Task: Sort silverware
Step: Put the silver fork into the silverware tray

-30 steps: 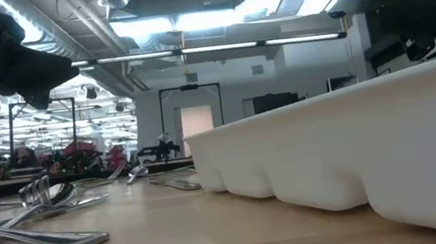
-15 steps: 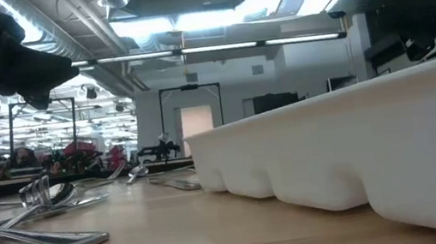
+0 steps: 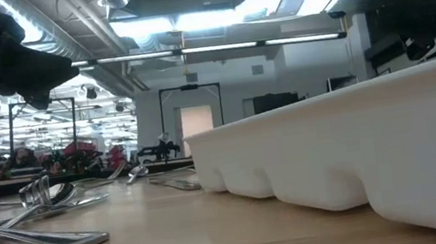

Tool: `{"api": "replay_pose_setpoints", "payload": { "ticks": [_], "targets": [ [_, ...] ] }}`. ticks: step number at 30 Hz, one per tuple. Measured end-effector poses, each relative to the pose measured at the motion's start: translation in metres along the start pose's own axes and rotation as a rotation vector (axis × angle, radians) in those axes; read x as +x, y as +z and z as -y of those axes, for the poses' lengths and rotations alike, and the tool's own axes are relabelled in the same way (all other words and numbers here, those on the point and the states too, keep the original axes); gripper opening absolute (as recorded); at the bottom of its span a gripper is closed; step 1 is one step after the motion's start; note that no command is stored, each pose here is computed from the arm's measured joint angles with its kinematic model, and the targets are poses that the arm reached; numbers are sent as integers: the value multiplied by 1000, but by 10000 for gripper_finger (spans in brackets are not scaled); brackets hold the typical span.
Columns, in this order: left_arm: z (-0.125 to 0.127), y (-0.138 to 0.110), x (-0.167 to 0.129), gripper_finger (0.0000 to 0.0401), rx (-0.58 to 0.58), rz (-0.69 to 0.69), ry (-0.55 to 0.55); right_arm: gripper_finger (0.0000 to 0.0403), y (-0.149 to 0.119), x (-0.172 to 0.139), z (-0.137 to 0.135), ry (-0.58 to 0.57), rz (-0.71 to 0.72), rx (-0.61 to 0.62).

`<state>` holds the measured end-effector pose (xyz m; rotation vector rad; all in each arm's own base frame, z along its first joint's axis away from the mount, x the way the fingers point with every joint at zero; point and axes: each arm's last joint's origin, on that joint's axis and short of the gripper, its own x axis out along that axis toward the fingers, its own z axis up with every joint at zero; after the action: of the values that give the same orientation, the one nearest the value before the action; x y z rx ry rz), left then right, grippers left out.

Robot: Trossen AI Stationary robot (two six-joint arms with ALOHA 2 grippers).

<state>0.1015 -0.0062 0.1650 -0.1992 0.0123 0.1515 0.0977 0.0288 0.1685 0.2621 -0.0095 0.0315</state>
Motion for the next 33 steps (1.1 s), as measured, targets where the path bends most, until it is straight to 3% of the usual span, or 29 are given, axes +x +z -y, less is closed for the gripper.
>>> {"api": "replay_pose_setpoints", "payload": {
  "ticks": [5,10,17,25,33],
  "targets": [
    [1,5,0,107,-245,53,-12,152,6,0,-1,15,56,25],
    [1,7,0,107,-291,74,-2,152,12,-1,-3,30,122,90],
    [-1,15,-1,107,-476,187,55,152,22,-3,1,-143,210,168],
    [2,47,-7,107,-441,333,72,152,31,-5,1,-188,315,241],
    [10,103,3,107,-193,265,271,152,36,-8,5,-329,396,289]
  ]
}}
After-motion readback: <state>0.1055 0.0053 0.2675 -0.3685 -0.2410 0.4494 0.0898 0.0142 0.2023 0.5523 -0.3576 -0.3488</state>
